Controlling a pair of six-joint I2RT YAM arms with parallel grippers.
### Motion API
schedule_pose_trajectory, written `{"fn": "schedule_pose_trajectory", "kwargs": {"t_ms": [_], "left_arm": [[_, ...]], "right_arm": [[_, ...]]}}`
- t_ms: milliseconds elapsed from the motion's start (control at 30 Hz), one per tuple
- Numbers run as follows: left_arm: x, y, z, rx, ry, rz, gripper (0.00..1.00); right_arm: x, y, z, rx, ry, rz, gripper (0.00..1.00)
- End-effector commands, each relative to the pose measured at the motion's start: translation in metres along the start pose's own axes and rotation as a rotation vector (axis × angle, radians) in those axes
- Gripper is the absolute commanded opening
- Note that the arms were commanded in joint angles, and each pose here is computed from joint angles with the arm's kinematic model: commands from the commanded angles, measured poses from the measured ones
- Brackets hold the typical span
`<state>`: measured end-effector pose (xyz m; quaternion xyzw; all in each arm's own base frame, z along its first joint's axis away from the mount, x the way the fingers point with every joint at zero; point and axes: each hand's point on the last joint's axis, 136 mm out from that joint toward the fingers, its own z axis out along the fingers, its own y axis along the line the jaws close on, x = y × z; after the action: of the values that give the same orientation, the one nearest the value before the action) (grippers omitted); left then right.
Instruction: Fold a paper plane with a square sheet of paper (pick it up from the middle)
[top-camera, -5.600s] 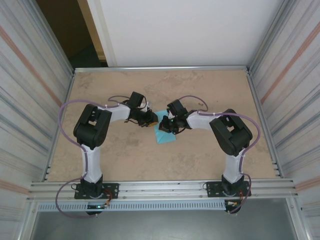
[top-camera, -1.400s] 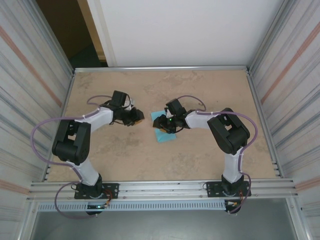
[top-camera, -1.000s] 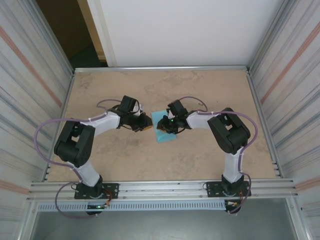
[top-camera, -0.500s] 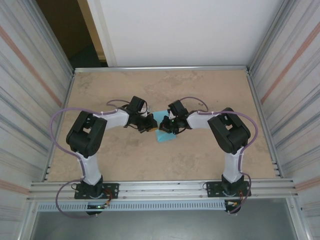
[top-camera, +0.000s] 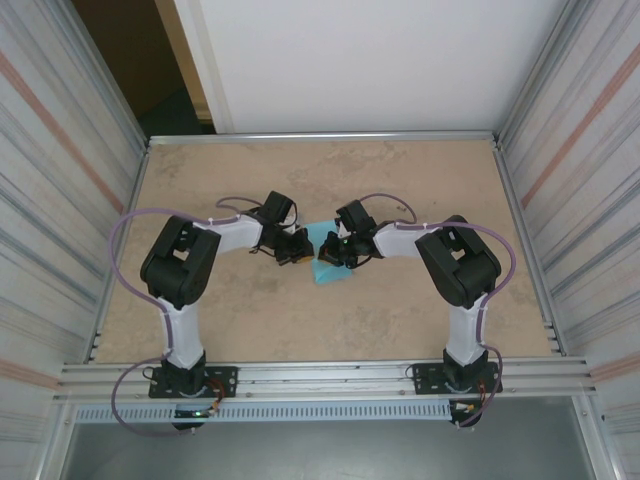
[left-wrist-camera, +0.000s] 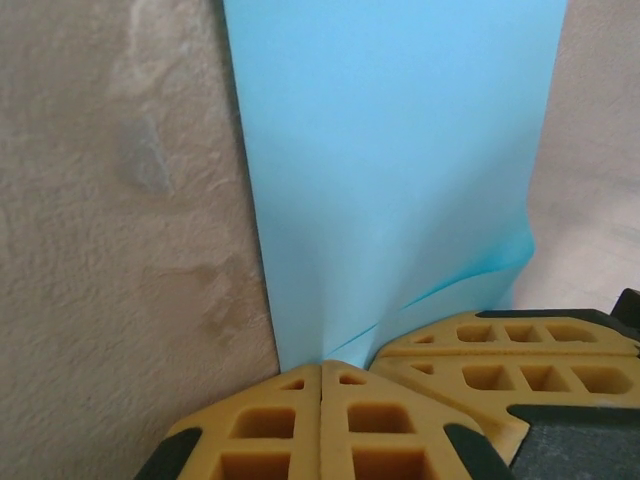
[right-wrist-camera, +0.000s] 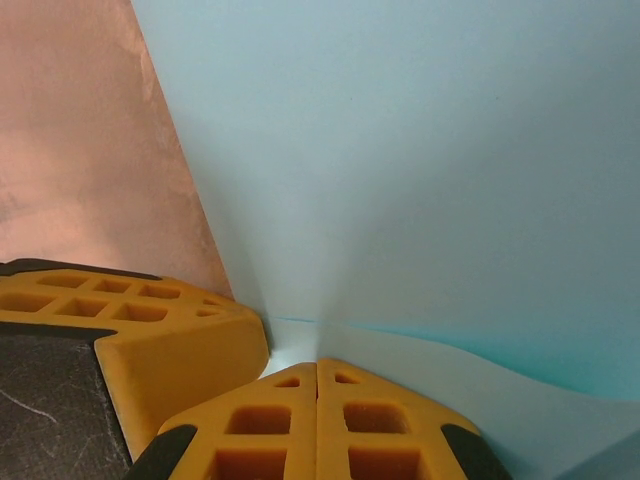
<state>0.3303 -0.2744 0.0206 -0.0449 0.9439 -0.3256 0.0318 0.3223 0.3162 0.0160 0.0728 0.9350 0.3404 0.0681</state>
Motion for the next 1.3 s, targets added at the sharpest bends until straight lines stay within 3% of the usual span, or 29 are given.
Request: {"fn": "schedule_pose_trajectory", "kwargs": {"t_ms": [0,367,900,1267], "left_arm": [[0.003,0.01,0.005,-0.053,0.02,0.014,0.0],[0.011,0.031,0.011,-0.138,0.056,0.001,0.0],[0.015,0.039,0.018,-0.154,0.091,0.002,0.0],[0.025,0.059,0.021,-0.226,0.124,-0.009,0.0]], "right_arm": [[0.012,-0.031,0.003,0.115,0.036,0.031,0.0],[-0.001,0.008,-0.026,-0.011,-0.014,-0.037,0.0],[-0.005,-0.056,-0.014,0.124,0.018,0.006,0.0],[-0.028,-0.063,-0.044,0.088,-0.104,0.036,0.0]]}}
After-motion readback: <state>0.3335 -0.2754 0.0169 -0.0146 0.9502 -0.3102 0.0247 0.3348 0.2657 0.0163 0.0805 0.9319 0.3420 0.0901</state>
